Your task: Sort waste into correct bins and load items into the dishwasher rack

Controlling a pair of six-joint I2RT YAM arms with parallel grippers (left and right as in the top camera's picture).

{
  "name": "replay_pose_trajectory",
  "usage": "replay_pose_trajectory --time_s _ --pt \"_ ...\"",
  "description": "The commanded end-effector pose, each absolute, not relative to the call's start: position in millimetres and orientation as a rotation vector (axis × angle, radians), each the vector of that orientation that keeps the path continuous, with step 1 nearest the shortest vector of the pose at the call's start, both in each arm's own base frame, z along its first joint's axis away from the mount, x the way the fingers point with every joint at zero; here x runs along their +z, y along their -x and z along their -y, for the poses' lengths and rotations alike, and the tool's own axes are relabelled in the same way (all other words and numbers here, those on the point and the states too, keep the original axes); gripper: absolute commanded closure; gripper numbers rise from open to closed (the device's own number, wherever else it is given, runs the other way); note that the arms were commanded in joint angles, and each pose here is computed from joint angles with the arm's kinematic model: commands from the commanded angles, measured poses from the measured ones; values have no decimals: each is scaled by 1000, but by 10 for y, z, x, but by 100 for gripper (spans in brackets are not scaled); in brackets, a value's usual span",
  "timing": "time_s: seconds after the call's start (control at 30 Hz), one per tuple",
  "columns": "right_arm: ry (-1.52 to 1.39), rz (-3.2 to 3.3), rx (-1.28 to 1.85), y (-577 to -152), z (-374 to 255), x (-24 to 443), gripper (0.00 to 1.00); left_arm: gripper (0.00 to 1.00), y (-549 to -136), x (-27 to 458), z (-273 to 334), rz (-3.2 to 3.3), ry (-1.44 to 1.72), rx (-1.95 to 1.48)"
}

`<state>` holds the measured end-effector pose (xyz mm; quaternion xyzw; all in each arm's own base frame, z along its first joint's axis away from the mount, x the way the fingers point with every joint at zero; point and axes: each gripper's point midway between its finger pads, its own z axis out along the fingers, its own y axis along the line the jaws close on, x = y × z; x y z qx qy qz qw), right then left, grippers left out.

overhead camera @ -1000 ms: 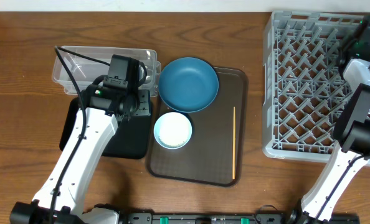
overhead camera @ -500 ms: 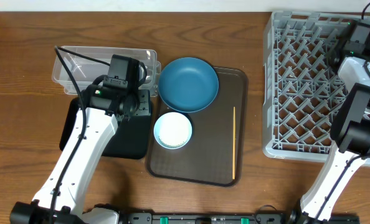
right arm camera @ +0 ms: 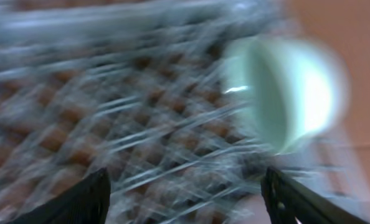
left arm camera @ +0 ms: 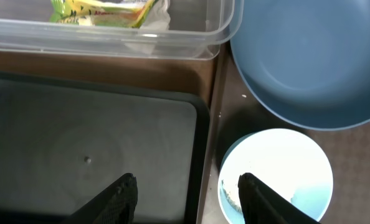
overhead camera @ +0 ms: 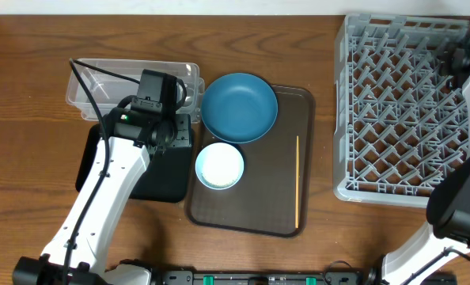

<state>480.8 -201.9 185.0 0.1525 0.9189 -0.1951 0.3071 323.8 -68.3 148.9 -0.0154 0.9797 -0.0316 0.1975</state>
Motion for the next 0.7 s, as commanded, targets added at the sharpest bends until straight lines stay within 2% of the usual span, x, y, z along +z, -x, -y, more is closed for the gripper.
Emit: replay_pose_trajectory --time_s 0.0,0.13,0.47,0.5,0.67 --pt "-290 -2486 81 -4954 1133 1712 25 45 -3257 1514 667 -2736 51 -78" --pt "-200 -2609 323 -4760 516 1571 24 44 -3235 1505 663 -2746 62 -78" --pt "141 -2830 430 -4289 -598 1392 22 44 -3181 1482 696 -2767 60 -82" --pt "165 -2837 435 -4262 -682 1387 22 37 -3176 1482 714 -2768 52 -83" --pt "256 -2867 408 -4160 -925 1359 22 35 -3139 1474 843 -2771 -5 -93"
